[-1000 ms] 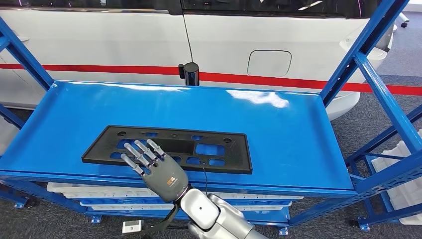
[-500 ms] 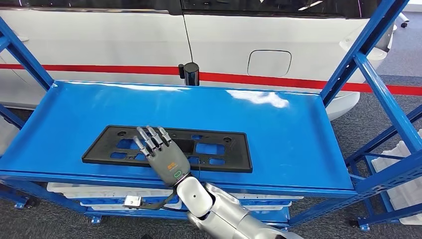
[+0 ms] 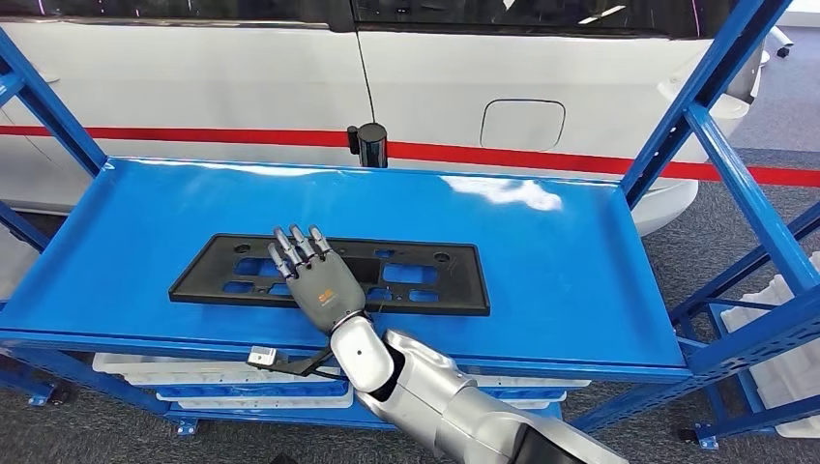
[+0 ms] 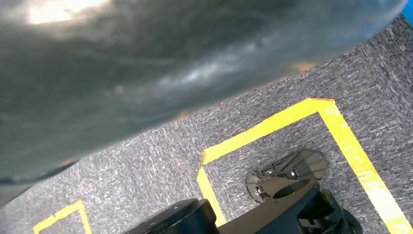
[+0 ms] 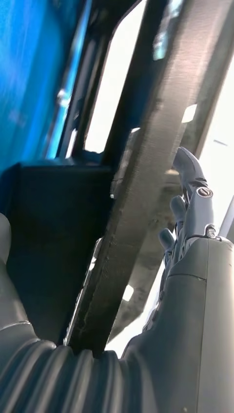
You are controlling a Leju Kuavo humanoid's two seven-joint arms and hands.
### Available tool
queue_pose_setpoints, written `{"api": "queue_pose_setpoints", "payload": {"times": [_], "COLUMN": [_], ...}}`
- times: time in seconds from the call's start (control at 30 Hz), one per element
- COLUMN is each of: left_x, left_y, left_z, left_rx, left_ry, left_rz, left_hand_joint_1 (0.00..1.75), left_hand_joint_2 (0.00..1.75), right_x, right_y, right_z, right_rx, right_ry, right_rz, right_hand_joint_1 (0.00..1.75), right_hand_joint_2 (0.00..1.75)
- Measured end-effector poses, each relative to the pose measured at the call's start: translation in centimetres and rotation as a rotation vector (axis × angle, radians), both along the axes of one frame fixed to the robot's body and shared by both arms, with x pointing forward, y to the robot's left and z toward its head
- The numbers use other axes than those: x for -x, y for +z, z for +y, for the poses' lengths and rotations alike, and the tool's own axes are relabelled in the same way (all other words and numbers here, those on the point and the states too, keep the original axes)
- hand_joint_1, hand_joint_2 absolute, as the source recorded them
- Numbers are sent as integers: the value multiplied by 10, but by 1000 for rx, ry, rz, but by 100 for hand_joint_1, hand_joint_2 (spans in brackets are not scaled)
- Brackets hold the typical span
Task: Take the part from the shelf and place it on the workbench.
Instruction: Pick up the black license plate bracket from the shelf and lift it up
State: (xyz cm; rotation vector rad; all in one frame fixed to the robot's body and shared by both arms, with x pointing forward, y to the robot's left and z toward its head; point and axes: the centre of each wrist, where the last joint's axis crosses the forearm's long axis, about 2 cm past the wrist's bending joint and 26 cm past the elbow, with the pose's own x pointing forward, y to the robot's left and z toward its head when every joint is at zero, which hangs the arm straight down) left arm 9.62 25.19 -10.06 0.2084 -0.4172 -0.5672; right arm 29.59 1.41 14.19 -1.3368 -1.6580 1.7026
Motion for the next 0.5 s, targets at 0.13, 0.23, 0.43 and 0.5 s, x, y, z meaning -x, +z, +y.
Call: {"api": "queue_pose_setpoints", "payload": {"times": [0.13,0.23,0.43,0.5], "left_x": [1,1,3,4], "left_y": [0,0,-1,-1], "left_z": [0,1,2,2], "left_rx": [1,2,-2,-4], "left_ry": [10,18,54,64], "left_rz": [0,1,1,3], "left_hand_joint_1": [0,0,0,0], "left_hand_joint_2": [0,0,0,0], "right_x": [-3,-5,-8,-8], "right_y": [1,2,4,4], "right_z": [1,2,3,3], "right_rx": [47,73,191,217], "right_ry": [-16,-26,-72,-77], "right_rz": [-1,4,22,24], "right_hand_joint_1": [0,0,0,0], "right_hand_joint_2": [175,175,175,175]}}
